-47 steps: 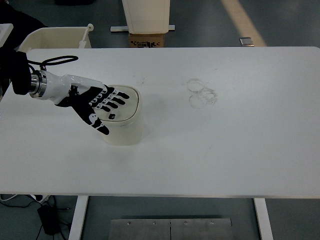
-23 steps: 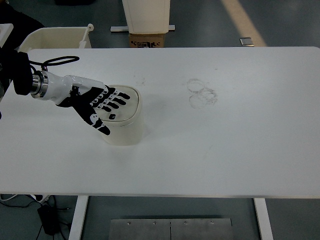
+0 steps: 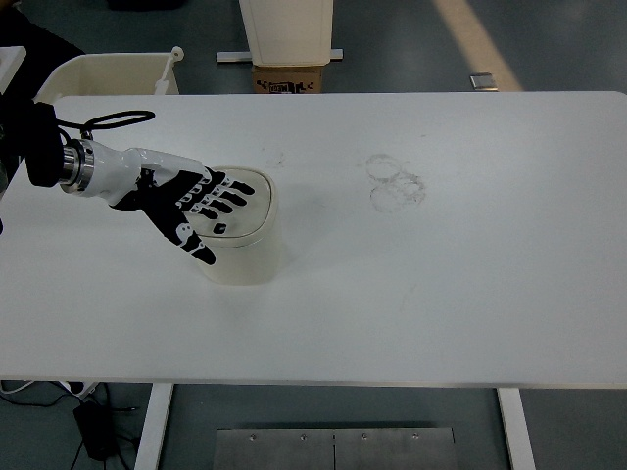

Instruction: Close trash bin

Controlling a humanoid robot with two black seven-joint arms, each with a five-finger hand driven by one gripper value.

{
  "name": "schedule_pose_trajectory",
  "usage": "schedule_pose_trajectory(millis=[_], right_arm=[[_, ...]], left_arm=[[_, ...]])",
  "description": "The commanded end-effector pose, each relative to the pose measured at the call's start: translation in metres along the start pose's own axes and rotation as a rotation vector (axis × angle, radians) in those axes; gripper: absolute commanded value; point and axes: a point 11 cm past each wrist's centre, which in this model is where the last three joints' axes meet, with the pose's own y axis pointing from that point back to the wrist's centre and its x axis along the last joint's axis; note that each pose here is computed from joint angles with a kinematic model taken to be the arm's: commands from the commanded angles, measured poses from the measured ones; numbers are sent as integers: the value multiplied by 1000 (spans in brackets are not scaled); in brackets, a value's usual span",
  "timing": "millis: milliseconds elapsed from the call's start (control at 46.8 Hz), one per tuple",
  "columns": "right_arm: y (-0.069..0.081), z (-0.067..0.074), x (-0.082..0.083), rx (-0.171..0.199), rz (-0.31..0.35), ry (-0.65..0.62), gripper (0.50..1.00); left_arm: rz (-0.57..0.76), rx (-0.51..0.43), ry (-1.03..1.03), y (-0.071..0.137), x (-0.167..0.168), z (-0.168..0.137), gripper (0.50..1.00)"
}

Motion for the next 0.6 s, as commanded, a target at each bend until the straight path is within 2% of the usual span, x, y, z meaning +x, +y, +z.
schedule_pose_trajectory(millis=[0, 577], right_arm=[[0, 0, 0, 0, 0, 0, 991], [0, 0, 0, 0, 0, 0, 991]], left_arm=[[1, 1, 2, 0, 0, -1, 1000], [11, -5, 6, 3, 3, 0, 1000]])
